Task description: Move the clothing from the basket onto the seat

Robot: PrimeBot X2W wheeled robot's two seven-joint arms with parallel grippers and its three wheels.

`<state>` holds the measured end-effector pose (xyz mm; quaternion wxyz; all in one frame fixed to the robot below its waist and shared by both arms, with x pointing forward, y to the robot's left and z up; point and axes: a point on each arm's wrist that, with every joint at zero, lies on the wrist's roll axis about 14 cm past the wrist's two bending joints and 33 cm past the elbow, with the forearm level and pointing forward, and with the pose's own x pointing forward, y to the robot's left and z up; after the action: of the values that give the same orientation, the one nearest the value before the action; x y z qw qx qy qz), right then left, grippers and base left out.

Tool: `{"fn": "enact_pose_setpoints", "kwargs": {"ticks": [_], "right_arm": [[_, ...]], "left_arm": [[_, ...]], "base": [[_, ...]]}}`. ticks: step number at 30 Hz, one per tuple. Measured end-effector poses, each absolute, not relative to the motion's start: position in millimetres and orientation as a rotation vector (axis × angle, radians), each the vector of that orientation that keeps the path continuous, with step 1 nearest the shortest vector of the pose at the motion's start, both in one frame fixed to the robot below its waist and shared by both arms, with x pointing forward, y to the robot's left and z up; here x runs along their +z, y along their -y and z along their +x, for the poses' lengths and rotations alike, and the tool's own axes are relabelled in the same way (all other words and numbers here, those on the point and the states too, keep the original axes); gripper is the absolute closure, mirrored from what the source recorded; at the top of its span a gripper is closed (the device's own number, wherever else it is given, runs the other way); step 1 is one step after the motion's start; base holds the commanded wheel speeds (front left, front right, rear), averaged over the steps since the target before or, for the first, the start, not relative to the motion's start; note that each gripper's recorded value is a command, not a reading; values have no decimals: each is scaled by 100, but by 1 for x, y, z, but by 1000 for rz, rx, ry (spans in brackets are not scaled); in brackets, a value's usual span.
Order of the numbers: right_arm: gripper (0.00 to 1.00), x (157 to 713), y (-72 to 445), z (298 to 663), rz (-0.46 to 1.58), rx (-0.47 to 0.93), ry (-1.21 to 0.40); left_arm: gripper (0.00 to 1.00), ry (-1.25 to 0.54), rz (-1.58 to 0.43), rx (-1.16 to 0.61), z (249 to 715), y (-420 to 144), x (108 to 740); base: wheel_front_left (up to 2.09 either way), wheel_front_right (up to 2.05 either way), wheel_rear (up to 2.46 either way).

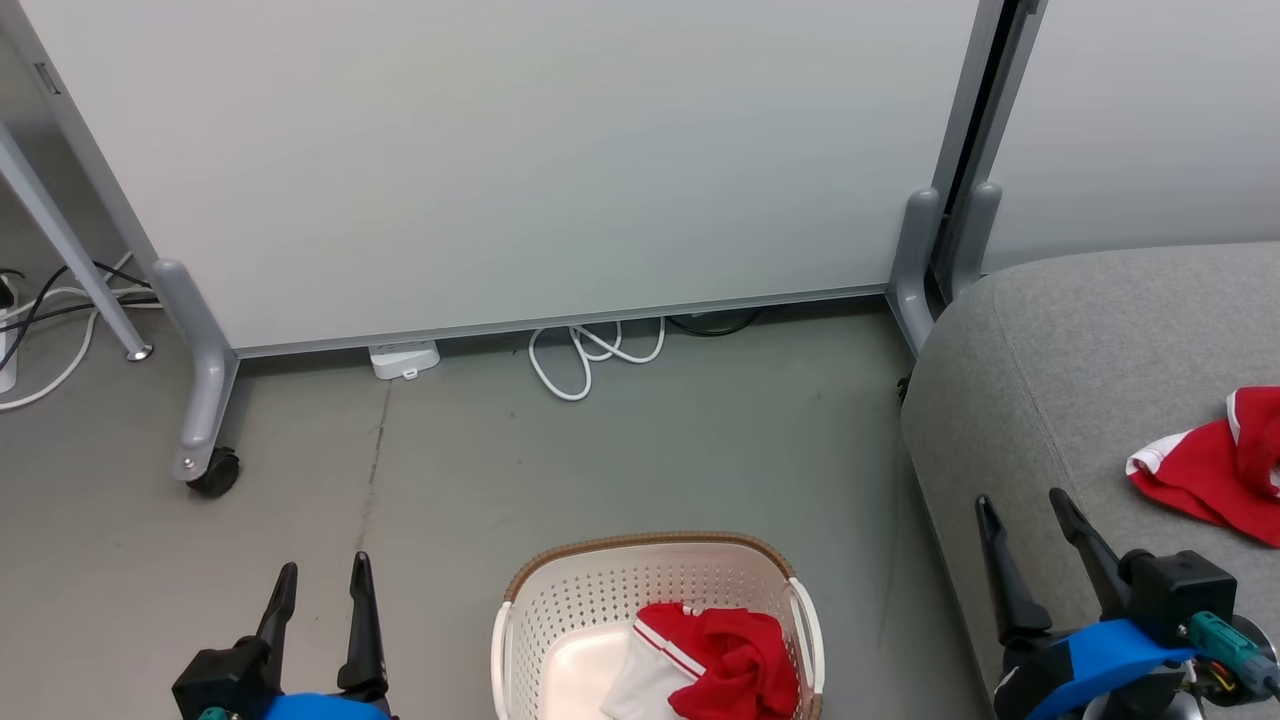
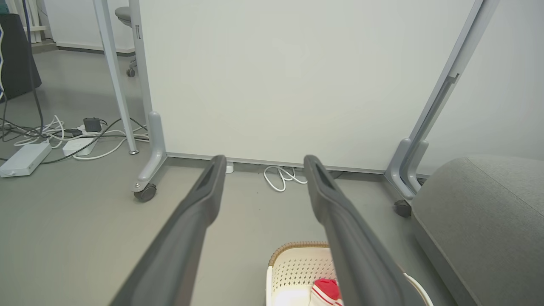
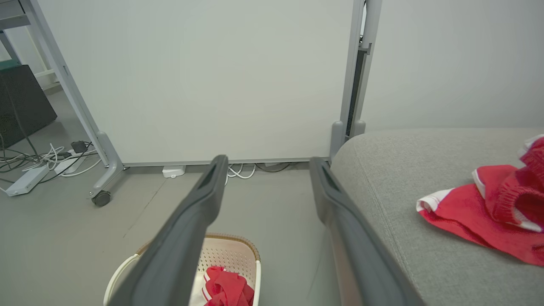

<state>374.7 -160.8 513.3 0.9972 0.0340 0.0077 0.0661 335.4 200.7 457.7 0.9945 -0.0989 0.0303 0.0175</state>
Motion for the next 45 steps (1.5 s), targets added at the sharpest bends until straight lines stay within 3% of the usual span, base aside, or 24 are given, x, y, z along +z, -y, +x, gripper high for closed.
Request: {"fn": "enact_pose_setpoints", "kwargs": {"ticks": [33, 45], "right_arm": [[0, 497, 150, 377, 109, 154, -57], [0, 488, 155, 392, 114, 135, -80]], "left_arm": [[0, -95, -194, -5, 346, -193, 449], [0, -151, -199, -71, 374, -170, 432]], "base": [[0, 0, 0], [0, 0, 0]]}}
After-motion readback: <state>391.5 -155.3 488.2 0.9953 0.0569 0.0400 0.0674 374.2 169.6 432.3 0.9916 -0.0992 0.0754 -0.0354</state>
